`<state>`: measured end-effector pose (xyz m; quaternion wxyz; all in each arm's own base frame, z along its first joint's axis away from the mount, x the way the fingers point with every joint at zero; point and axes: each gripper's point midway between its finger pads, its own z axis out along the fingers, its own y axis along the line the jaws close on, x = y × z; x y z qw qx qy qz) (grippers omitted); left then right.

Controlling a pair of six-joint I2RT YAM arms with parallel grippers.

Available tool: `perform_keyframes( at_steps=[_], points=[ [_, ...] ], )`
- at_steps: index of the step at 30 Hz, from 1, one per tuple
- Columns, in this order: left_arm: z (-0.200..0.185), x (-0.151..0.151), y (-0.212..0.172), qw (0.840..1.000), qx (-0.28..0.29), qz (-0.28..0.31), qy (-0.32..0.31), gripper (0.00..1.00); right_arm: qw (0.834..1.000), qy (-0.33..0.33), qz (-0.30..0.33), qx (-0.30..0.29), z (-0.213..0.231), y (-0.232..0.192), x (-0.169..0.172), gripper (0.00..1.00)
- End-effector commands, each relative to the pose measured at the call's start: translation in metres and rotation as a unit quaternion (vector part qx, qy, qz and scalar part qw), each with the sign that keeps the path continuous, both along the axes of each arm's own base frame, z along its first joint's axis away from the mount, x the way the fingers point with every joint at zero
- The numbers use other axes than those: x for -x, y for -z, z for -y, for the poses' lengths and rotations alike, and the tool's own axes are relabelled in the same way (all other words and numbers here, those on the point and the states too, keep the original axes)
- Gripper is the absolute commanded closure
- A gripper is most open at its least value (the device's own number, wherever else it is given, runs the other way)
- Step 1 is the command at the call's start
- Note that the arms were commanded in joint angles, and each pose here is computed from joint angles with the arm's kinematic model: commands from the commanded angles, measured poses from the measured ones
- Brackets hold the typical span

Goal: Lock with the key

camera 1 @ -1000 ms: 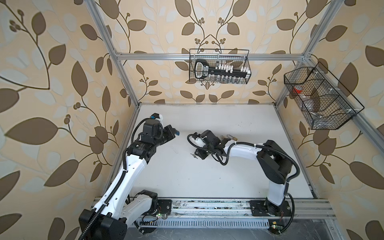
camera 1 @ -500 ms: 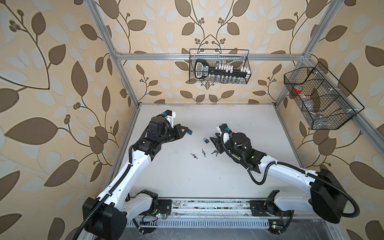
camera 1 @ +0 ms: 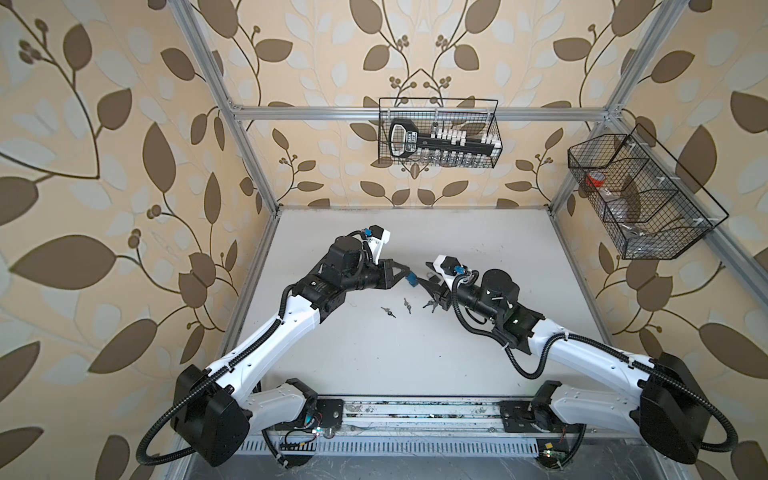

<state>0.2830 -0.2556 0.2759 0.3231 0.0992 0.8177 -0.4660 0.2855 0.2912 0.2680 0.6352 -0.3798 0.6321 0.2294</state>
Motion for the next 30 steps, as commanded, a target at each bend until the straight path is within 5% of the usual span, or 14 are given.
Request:
perform_keyframes(
  at_steps=[1,30],
  points=[
    [0.011,0.002,-0.041,0.997,0.027,0.063,0.027,1.00,0.999,-0.020,0.017,0.027,-0.011,-0.001,0.002,0.52],
    [0.014,0.003,-0.037,0.997,0.021,0.063,0.026,1.00,1.000,-0.012,0.016,0.013,-0.025,-0.008,-0.004,0.56]
  ],
)
